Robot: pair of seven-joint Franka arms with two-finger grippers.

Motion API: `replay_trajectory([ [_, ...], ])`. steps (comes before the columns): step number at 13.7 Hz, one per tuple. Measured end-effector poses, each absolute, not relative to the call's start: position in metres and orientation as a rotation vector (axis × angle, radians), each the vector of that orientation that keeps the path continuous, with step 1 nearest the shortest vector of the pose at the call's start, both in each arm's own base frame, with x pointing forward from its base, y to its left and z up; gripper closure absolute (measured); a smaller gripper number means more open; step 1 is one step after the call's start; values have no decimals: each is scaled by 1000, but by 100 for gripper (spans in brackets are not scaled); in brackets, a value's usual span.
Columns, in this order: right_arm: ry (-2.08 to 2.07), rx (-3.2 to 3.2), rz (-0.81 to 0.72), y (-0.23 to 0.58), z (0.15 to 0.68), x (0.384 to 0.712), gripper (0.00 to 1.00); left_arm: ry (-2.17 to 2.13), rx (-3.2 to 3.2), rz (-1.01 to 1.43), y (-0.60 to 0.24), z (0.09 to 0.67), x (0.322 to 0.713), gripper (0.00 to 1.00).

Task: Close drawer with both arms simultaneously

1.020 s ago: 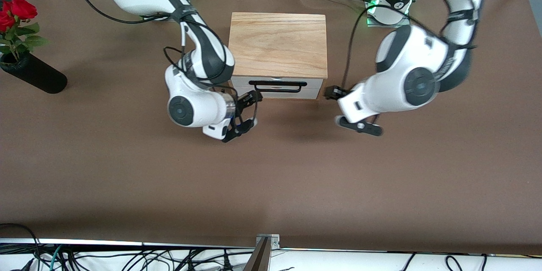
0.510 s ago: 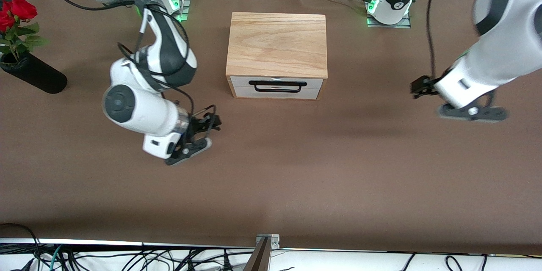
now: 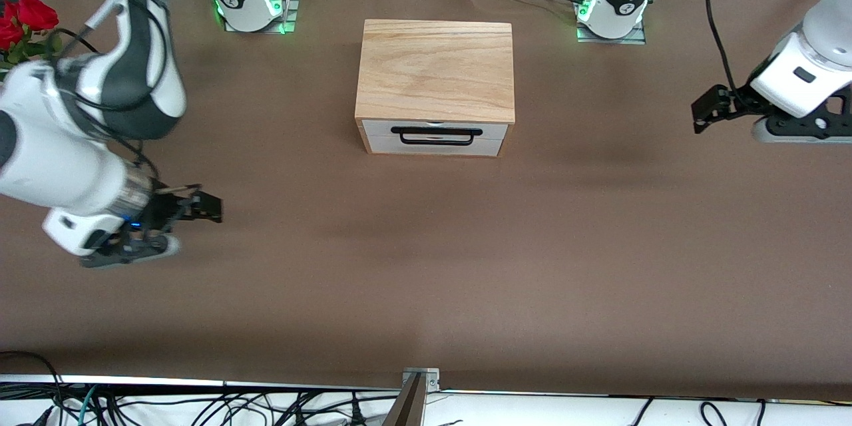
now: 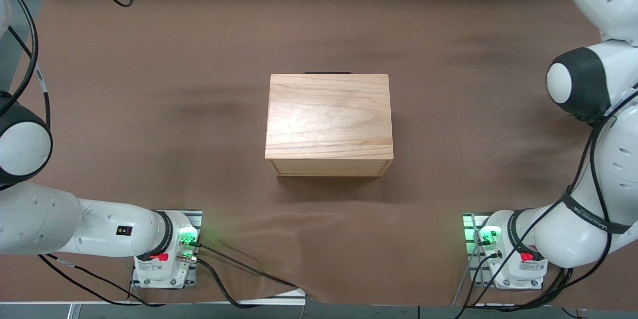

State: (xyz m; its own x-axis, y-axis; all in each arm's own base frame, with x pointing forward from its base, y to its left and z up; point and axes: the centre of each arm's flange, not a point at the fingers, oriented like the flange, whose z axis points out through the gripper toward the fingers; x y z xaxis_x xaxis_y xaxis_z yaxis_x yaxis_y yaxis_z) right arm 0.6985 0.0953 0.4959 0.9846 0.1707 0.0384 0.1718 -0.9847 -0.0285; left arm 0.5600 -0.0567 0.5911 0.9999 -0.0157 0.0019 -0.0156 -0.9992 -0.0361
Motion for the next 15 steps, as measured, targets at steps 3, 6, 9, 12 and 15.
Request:
replay_trajectory([
  [3, -259, -3173, -112, 59, 546, 683, 0, 19, -3119, -1, -57, 589, 559, 0],
  [6, -287, -3183, -136, 41, 571, 666, 0, 15, -3119, 0, -55, 589, 559, 0],
  [9, -268, -3162, -131, 24, 588, 637, 0, 11, -3118, 16, -53, 588, 558, 0],
  [12, -300, -3146, -119, 32, 595, 612, 0, 8, -3118, 25, -52, 586, 559, 0],
  [15, -318, -3141, -96, 37, 591, 607, 0, 7, -3118, 25, -52, 586, 559, 0],
])
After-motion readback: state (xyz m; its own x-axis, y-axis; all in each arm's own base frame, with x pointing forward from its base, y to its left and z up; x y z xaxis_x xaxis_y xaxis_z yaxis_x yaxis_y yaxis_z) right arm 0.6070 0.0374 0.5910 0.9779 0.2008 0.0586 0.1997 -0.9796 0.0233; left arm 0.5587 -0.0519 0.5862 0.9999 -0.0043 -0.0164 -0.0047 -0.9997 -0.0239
